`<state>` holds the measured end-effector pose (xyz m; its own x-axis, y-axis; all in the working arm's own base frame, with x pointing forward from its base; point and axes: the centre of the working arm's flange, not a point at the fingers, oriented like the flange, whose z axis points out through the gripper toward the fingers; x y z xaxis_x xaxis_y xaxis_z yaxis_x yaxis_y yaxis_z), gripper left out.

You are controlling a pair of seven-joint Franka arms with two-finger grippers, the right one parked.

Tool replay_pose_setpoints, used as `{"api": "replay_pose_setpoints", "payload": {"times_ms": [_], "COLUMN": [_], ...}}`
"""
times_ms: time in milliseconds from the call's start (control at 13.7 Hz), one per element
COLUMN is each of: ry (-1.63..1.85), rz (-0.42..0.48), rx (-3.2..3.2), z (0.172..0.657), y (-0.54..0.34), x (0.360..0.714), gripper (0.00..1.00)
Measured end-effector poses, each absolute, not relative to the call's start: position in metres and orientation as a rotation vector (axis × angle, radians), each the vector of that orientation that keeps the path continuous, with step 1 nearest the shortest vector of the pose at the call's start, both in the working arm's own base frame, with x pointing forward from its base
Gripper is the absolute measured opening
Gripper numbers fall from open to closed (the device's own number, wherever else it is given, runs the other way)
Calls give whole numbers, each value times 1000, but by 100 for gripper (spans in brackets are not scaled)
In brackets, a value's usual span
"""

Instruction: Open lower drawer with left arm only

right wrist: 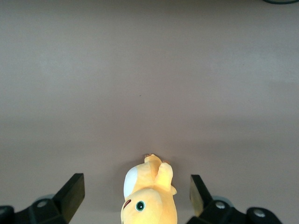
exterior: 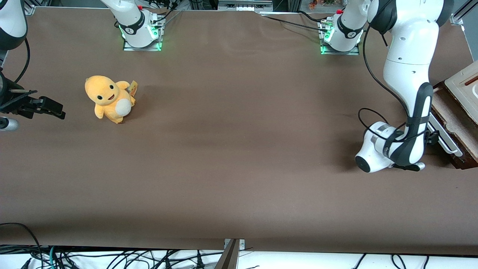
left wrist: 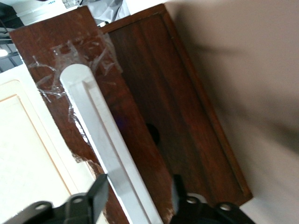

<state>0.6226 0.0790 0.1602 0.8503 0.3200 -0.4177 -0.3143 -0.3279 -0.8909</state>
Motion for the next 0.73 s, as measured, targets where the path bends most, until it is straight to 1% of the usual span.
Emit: {"api": "replay_pose_setpoints", "payload": {"times_ms": [73,219,510,729], "ry": [-12,-56,-191,-303], "rz": [632,616,603,613], "rx": [-1812,-1877,-2103,-2312], "z": [163,174,205,236], "y": [72,58,16,-11], "x": [626,637,661,675], "gripper": [82,100,100,100]}}
